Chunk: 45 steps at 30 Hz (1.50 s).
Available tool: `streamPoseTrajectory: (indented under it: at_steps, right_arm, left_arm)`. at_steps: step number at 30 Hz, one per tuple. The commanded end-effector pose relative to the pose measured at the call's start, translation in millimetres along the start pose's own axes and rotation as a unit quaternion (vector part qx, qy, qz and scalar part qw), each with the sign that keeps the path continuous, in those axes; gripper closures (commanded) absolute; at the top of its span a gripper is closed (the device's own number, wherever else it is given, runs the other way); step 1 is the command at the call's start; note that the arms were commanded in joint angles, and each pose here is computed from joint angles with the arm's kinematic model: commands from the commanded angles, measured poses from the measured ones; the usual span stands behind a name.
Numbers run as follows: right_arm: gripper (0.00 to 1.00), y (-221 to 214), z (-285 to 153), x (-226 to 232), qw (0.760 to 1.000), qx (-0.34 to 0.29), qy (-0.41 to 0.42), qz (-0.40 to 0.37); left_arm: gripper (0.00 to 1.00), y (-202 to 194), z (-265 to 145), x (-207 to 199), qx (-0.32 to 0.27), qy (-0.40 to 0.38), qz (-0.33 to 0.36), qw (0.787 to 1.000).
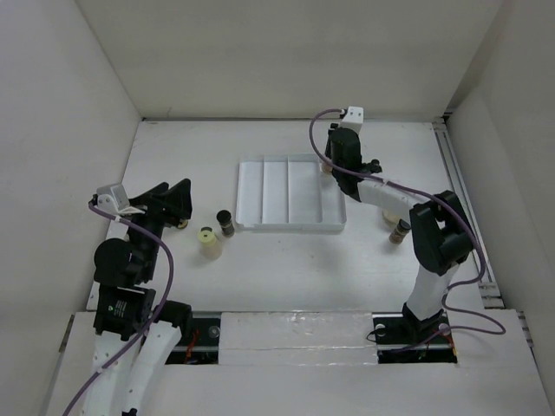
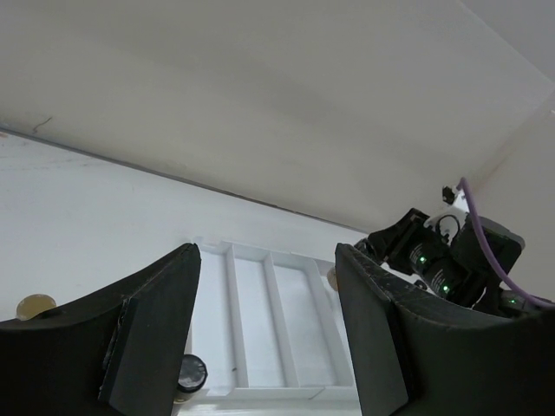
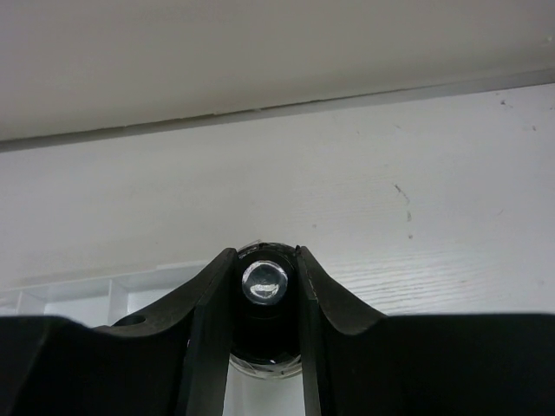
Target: Organize the condiment bottles
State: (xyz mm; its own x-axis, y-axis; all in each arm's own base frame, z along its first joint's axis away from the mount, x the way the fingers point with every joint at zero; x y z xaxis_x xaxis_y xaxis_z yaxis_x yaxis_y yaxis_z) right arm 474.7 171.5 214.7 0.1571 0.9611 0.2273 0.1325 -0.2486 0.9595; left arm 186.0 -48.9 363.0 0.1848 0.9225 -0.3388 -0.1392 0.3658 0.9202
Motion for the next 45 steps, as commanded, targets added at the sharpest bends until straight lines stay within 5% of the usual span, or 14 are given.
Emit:
streamPoseTrajectory:
  at_steps: [1,10,18,22,25,33,45]
  right_arm:
    - [0.7,19.2,8.5,13.1,0.999,-0.03,0.014,0.026]
    - [0.63,-3.1,23.6,9.9,0.999,-0.007,0.012,0.032]
    - [0.21,29.2,4.8,15.2,0.997,-0.019,0.036,0.059]
    - [0.21,63.7,-19.9,4.4,0.996,-0.03,0.032,0.079]
    - [0.21,70.0,-38.2,-34.5,0.992,-0.042,-0.044,0.108]
    - [0.28,31.5,-27.0,-118.5,0.982,0.026,-0.14,0.128]
    - [0.37,-2.2,-12.6,-113.7,0.984,0.09,-0.116,0.1]
  left_arm:
    - [0.41,3.0,3.8,-5.1,-0.011,-0.016,-0.004,1.0]
    - [0.41,0.6,5.6,-5.8,-0.005,-0.019,-0.003,1.0]
    - [0.41,0.3,5.3,-7.3,-0.003,-0.023,-0.008,1.0]
    - [0.41,-0.7,7.1,-9.8,0.0,-0.032,-0.008,0.999]
    - [0.41,-0.7,7.1,-9.8,0.0,-0.032,-0.008,0.999]
    - [0.41,-1.1,6.8,-11.0,0.001,-0.036,-0.007,0.999]
    - [0.41,-3.8,10.7,-11.8,0.007,-0.039,-0.007,0.999]
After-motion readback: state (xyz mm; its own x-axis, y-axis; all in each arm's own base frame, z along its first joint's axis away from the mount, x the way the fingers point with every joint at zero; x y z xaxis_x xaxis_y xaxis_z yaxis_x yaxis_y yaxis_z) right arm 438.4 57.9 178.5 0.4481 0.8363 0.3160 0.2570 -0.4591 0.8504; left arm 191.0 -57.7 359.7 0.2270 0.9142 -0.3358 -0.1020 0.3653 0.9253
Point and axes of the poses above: each gripper's point midway between its finger pads, its own z axis out along the fingers, its own x axis along the line the jaws close on, y = z × x, the point moved 4 cm from there along -z, back along the fingers, and after that the axes turned 9 degrees about z, right-handed, at the moved point
